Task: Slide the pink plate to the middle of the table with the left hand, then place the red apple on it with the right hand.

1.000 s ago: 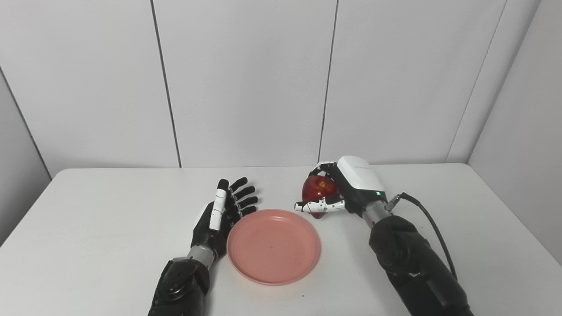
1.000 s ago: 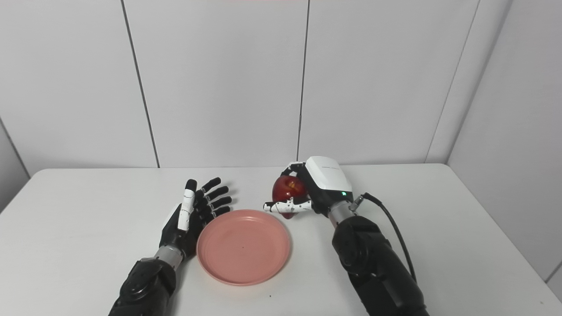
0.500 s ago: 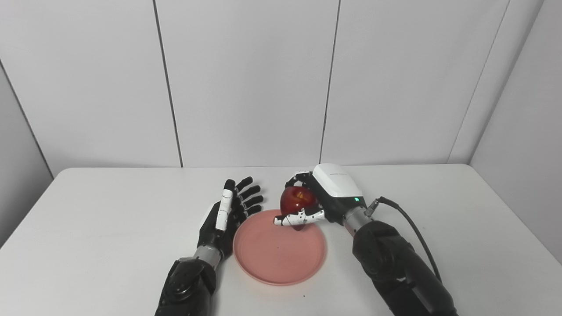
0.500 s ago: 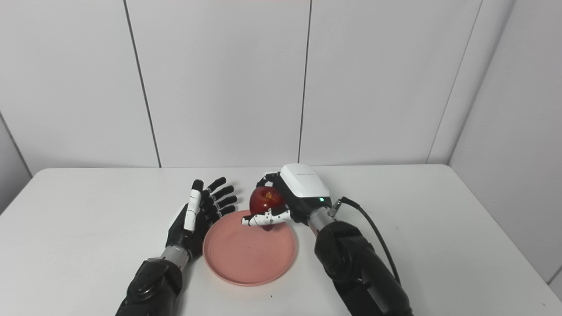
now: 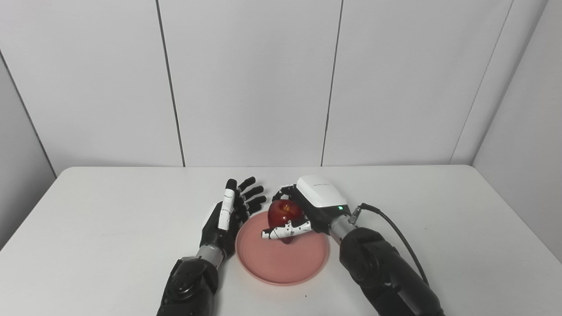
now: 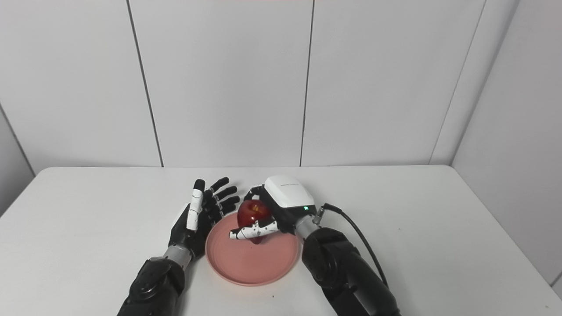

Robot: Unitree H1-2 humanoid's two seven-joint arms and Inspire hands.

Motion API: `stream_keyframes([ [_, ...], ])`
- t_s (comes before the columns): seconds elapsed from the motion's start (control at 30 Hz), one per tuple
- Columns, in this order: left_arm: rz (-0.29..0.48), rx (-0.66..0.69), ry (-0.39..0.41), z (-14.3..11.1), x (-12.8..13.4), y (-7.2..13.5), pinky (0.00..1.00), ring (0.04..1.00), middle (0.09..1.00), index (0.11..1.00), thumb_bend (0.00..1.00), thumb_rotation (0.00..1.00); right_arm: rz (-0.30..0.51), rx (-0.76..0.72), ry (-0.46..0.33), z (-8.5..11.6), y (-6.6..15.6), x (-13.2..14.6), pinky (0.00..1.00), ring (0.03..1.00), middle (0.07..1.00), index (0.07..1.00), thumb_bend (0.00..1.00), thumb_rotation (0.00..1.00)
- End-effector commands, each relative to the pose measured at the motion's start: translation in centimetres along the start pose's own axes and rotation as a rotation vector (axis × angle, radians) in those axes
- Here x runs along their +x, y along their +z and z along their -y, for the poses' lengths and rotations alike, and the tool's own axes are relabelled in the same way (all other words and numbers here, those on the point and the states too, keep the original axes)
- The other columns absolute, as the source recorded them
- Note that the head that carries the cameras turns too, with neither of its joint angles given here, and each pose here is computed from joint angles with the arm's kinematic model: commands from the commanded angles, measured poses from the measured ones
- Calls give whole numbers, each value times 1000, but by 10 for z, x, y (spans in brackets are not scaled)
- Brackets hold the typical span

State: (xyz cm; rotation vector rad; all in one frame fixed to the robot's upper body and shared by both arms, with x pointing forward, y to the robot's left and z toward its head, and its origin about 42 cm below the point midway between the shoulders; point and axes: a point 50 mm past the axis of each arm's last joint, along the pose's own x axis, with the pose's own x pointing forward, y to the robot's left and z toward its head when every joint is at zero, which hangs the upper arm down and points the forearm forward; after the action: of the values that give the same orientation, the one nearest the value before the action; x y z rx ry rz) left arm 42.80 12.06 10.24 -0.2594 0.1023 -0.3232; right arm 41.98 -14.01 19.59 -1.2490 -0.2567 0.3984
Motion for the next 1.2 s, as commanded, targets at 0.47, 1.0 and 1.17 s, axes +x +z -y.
stream_keyframes([
  [0.47, -93, 2, 13, 0, -6, -23, 868, 806, 833, 850, 832, 950, 66, -63, -35, 4, 6, 17, 211, 290, 383, 590, 598, 564],
  [1.0, -97, 6, 4, -1, -5, -24, 882, 818, 863, 867, 825, 961, 64, -117, -36, 1, 6, 17, 198, 289, 404, 630, 671, 689],
  [1.17, -93, 2, 4, -2, -5, -24, 861, 813, 868, 867, 820, 956, 56, -128, -18, 3, 5, 15, 328, 448, 569, 678, 830, 794],
])
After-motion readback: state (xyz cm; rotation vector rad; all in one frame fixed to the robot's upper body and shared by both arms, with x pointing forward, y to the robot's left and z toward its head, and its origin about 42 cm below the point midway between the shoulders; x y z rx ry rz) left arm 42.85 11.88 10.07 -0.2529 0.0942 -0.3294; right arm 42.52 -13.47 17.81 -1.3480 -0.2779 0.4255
